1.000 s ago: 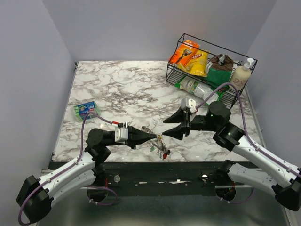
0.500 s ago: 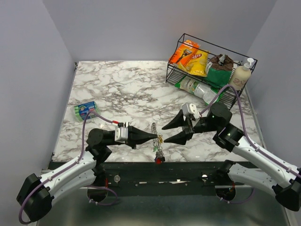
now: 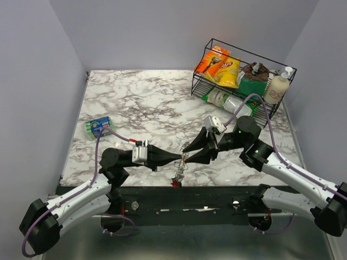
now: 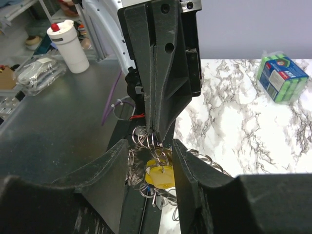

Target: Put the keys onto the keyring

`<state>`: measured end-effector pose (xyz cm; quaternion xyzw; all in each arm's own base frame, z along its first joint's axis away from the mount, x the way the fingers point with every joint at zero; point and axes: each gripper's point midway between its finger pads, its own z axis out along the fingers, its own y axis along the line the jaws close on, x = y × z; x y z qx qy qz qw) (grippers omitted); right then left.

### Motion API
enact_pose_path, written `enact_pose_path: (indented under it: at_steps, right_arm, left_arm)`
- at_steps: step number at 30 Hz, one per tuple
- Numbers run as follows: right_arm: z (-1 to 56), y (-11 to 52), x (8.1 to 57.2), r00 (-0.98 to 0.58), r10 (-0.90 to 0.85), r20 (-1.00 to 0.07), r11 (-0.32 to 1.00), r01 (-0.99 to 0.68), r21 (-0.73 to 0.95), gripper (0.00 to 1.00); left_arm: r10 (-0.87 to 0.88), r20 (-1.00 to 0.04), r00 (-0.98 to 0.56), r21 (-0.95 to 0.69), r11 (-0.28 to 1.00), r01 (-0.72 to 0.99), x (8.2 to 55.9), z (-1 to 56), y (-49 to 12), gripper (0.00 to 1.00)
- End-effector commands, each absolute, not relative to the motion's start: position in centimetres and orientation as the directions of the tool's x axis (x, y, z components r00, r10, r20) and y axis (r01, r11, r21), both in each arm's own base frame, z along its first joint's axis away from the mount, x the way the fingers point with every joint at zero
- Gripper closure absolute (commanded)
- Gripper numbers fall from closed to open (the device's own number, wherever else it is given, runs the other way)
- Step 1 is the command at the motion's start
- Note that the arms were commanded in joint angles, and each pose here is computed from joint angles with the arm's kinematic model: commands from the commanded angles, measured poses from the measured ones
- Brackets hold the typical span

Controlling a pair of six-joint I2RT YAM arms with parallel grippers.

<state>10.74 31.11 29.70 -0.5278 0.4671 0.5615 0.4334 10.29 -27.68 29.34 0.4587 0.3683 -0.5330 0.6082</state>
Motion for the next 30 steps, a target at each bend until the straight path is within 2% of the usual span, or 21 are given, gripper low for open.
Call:
enact_pose_path:
  at_steps: [1,10,13,17,20,26,28,30]
  right_arm:
    - [29.9,31.6,10.4,-0.069,0.004,-0.998,-0.222,-0.973,0.067,0.53]
    - [28.8,31.8,10.8,-0.077,-0.013,-0.997,-0.204,-0.976,0.078,0.58]
    - [28.8,31.8,10.8,-0.071,-0.007,-0.997,-0.198,-0.978,0.071,0.68]
    - [28.6,31.9,11.0,-0.074,-0.014,-0.997,-0.189,-0.979,0.075,0.9]
    - [28.7,31.9,11.3,-0.069,-0.019,-0.997,-0.166,-0.984,0.071,0.98]
    - [28.8,31.9,12.1,-0.063,-0.056,-0.996,-0.119,-0.991,0.069,1.0]
    - [28.5,31.9,12.2,-0.087,-0.081,-0.993,-0.106,-0.99,0.096,0.99]
    - [28.9,31.9,12.6,-0.06,-0.087,-0.994,-0.092,-0.993,0.068,0.99]
  left_arm:
    - [-0.38,-0.897,0.224,0.24,0.006,0.971,9.5,32.0,-27.3,1.0]
    - [-0.394,-0.89,0.227,0.244,0.007,0.97,9.3,32.3,-27.2,1.0]
    - [-0.4,-0.888,0.227,0.245,0.006,0.969,9.2,32.4,-27.1,1.0]
    - [-0.403,-0.887,0.226,0.245,0.004,0.97,9.1,32.5,-27.1,1.0]
    - [-0.396,-0.892,0.219,0.237,0.005,0.972,9.3,32.4,-27.2,1.0]
    - [-0.331,-0.922,0.201,0.211,0.008,0.978,9.9,31.6,-27.6,1.0]
    - [-0.273,-0.941,0.201,0.207,0.009,0.978,10.2,31.3,-27.7,0.74]
    - [-0.226,-0.951,0.211,0.211,0.024,0.977,10.6,30.8,-27.7,0.58]
